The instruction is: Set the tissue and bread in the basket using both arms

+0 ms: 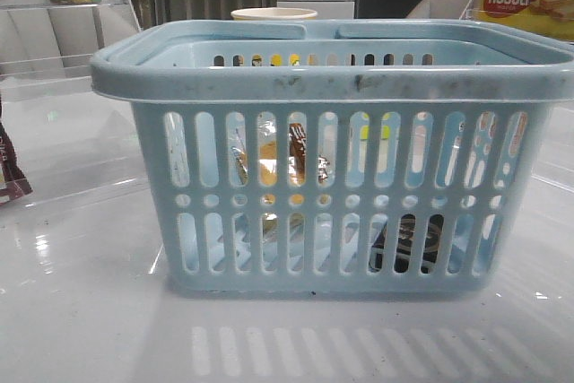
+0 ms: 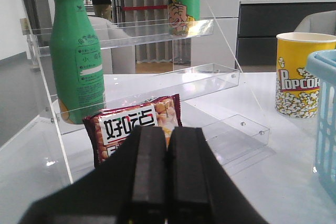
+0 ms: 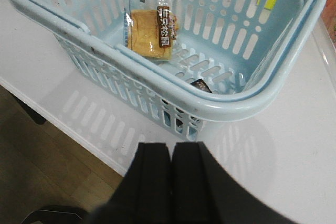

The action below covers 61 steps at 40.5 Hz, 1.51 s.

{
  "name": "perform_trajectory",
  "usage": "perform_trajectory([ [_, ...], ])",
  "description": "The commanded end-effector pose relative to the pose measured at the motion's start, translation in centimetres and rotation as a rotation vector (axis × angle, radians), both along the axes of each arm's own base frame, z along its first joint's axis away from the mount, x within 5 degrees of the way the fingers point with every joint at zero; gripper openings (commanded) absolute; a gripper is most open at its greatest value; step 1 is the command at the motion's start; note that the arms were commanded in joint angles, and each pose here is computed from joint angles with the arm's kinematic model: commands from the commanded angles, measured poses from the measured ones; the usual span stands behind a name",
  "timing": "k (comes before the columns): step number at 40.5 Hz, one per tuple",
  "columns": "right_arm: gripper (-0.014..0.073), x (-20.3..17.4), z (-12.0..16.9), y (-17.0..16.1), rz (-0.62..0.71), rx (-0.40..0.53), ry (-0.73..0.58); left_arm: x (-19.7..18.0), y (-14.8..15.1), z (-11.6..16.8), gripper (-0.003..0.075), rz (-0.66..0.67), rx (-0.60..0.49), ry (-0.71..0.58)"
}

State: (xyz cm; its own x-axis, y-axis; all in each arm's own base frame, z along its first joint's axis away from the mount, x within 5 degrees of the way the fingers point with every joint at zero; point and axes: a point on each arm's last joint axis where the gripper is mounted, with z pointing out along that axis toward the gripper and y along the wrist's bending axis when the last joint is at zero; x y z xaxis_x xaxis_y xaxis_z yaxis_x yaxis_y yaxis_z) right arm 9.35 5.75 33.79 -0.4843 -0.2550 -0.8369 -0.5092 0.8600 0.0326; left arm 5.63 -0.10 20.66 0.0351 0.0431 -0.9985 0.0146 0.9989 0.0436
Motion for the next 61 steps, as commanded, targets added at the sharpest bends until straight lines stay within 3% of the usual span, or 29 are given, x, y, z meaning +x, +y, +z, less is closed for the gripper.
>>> perform_trajectory([
  [1, 0.0053, 0.2, 1.4, 0.1, 0.001, 0.048, -0.082, -0.2, 0.0, 0.7, 0.0099, -0.002, -0.020, -0.103],
  [32, 0.0053, 0.0, 0.9, -0.5, -0.034, 0.047, -0.128, -0.2, 0.0, 0.7, 0.0099, -0.002, -0.020, -0.103],
  [39, 0.0053, -0.5, -1.4, -3.1, -0.250, 0.125, -0.338, -0.2, 0.0, 0.7, 0.0099, 0.000, -0.020, -0.103],
  [49, 0.0053, -3.1, -7.0, -5.5, -0.486, 0.168, -0.635, -0.2, 0.0, 0.7, 0.0099, 0.000, -0.020, -0.103],
  [61, 0.0053, -3.9, -12.8, -5.9, -0.546, 0.164, -0.705, -0.2, 0.0, 0.7, 0.0099, 0.000, -0.020, -0.103],
])
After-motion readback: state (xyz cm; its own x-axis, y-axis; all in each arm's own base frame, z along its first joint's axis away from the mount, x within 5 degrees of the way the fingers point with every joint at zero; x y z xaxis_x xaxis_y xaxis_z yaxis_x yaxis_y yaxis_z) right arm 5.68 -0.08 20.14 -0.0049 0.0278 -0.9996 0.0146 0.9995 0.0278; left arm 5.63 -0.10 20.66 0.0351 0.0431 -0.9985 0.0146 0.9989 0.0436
